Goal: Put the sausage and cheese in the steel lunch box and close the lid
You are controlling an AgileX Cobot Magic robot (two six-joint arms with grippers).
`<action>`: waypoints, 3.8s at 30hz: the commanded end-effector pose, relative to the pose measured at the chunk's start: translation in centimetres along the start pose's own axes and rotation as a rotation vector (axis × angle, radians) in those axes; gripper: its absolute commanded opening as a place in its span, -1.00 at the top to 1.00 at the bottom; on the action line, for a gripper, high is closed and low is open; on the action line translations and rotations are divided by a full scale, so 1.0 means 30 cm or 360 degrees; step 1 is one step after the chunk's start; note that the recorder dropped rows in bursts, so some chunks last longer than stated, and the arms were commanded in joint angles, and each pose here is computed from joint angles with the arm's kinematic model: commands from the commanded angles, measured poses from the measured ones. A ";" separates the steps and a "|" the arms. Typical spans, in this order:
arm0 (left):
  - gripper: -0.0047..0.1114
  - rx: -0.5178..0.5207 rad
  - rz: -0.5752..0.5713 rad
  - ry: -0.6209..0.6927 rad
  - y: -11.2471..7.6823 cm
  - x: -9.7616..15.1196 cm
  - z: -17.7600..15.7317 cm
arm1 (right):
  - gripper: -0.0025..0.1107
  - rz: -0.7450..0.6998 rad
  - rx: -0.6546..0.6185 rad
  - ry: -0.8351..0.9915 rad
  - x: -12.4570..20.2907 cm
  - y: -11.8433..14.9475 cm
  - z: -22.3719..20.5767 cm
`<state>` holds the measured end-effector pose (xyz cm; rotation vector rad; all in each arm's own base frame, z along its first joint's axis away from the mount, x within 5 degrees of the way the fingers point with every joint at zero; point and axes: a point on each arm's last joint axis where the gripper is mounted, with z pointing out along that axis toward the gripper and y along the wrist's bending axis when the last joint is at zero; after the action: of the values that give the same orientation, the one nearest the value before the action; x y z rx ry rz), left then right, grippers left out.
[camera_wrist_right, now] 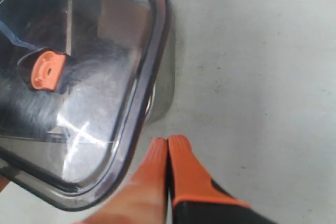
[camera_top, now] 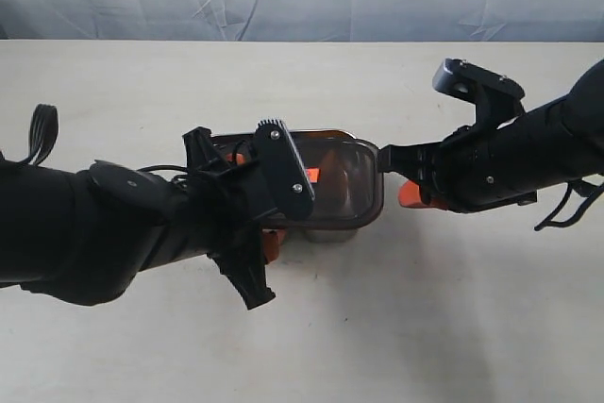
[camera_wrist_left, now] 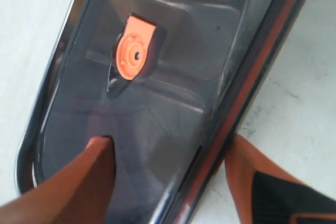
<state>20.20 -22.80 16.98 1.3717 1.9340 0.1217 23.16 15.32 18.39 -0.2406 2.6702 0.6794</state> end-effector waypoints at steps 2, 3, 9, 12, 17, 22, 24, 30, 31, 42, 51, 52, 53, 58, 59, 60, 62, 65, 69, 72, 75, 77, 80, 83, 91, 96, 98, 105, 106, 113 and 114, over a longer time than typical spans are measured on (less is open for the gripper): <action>-0.09 -0.0076 -0.0024 0.0084 0.011 0.017 0.000 | 0.95 0.0062 0.0032 0.0111 0.020 -0.026 0.066; -0.09 -0.0078 -0.0042 0.0094 0.011 0.019 -0.001 | 0.95 0.0066 0.0037 0.0124 0.022 -0.029 0.074; -0.09 -0.0086 -0.0042 0.0099 0.012 0.020 -0.001 | 0.95 0.0073 0.0011 0.0125 0.023 -0.027 0.084; -0.09 -0.0086 -0.0042 0.0099 0.012 0.020 -0.001 | 0.95 0.0082 -0.0005 0.0118 0.021 -0.024 0.084; -0.09 -0.0086 -0.0042 0.0099 0.012 0.020 -0.001 | 0.95 0.0088 -0.0065 0.0127 0.021 -0.012 0.083; -0.09 -0.0086 -0.0042 0.0099 0.012 0.020 -0.001 | 0.95 0.0096 -0.0101 0.0106 0.017 -0.006 0.084; -0.09 -0.0089 -0.0042 0.0101 0.013 0.020 -0.001 | 0.95 0.0106 -0.0124 0.0090 0.014 -0.001 0.083; -0.09 -0.0138 -0.0041 0.0132 0.022 0.026 -0.002 | 0.95 0.0110 -0.0180 0.0046 0.005 0.009 0.083; -0.09 -0.0141 -0.0041 0.0134 0.023 0.026 -0.002 | 0.95 0.0110 -0.0182 0.0049 0.005 0.010 0.083; -0.09 -0.0152 -0.0064 0.0072 0.038 0.010 -0.034 | 0.96 0.0107 -0.0184 0.0052 0.006 0.010 0.083; -0.09 -0.0098 0.0059 0.0075 -0.047 0.013 -0.052 | 0.96 0.0108 -0.0180 0.0048 0.005 0.009 0.083; -0.09 -0.0103 0.0059 0.0078 -0.046 0.014 -0.053 | 0.96 0.0108 -0.0180 0.0048 0.005 0.009 0.083; -0.09 -0.0132 0.0056 0.0095 -0.040 0.017 -0.053 | 0.96 0.0107 -0.0183 0.0051 0.006 0.010 0.083; -0.09 -0.0246 0.0072 0.0126 -0.029 0.019 -0.081 | 0.96 0.0068 -0.0163 0.0052 0.007 0.006 0.083; -0.09 -0.0241 0.0089 0.0112 -0.040 0.020 -0.094 | 0.96 0.0035 -0.0141 0.0050 0.006 0.000 0.083; -0.09 -0.0247 0.0109 0.0106 -0.050 0.022 -0.108 | 0.96 -0.0019 -0.0109 0.0047 0.006 -0.006 0.084; -0.09 -0.0276 0.0130 0.0116 -0.056 0.036 -0.127 | 0.96 -0.0052 -0.0088 0.0045 0.006 -0.010 0.084; -0.09 -0.0318 0.0125 0.0131 -0.045 0.042 -0.136 | 0.96 -0.0080 -0.0079 0.0051 0.007 -0.012 0.084; -0.09 -0.0409 0.0110 0.0159 -0.023 0.047 -0.152 | 0.96 -0.0121 -0.0041 0.0067 0.010 -0.020 0.084; -0.09 -0.0486 0.0085 0.0163 0.000 0.047 -0.176 | 0.96 -0.0132 -0.0003 0.0065 0.009 -0.027 0.084; -0.09 -0.0574 0.0035 0.0158 0.028 0.047 -0.208 | 0.96 -0.0125 0.0026 0.0031 0.002 -0.032 0.084; -0.09 -0.0696 -0.0069 0.0178 0.056 0.056 -0.235 | 0.96 -0.0115 0.0055 -0.0018 -0.007 -0.037 0.084; -0.09 -0.0840 -0.0190 0.0212 0.082 0.068 -0.258 | 0.96 -0.0119 0.0086 -0.0087 -0.027 -0.039 0.083; 0.12 -0.0938 -0.0274 0.0237 0.096 0.078 -0.268 | 0.96 -0.0150 0.0066 -0.0164 -0.077 -0.016 0.070; 0.91 -0.1192 -0.0344 0.0340 0.129 0.102 -0.301 | 0.96 -0.0190 0.0139 -0.0208 -0.108 -0.030 0.098; 0.91 -0.1181 -0.0332 0.0365 0.116 0.133 -0.292 | 0.96 -0.0158 0.0128 -0.0054 -0.077 -0.047 0.151; 0.91 -0.1171 -0.0333 0.0374 0.108 0.150 -0.287 | 0.96 -0.0145 0.0118 -0.0041 -0.074 -0.045 0.152; 0.91 -0.1165 -0.0334 0.0388 0.100 0.171 -0.283 | 0.96 -0.0151 0.0065 0.0110 -0.045 -0.035 0.147; 0.91 -0.1165 -0.0334 0.0388 0.100 0.171 -0.283 | 0.96 -0.0144 0.0065 0.0139 -0.040 -0.034 0.144; 0.91 -0.1165 -0.0334 0.0388 0.100 0.171 -0.283 | 0.96 -0.0205 0.0090 0.0290 -0.014 -0.028 0.100; 0.91 -0.1165 -0.0334 0.0388 0.100 0.171 -0.283 | 0.96 -0.0220 0.0085 0.0305 -0.011 -0.023 0.086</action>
<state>16.74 -14.32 21.80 0.6832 1.9269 0.8515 24.89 16.25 15.16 -0.4507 2.8080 0.5736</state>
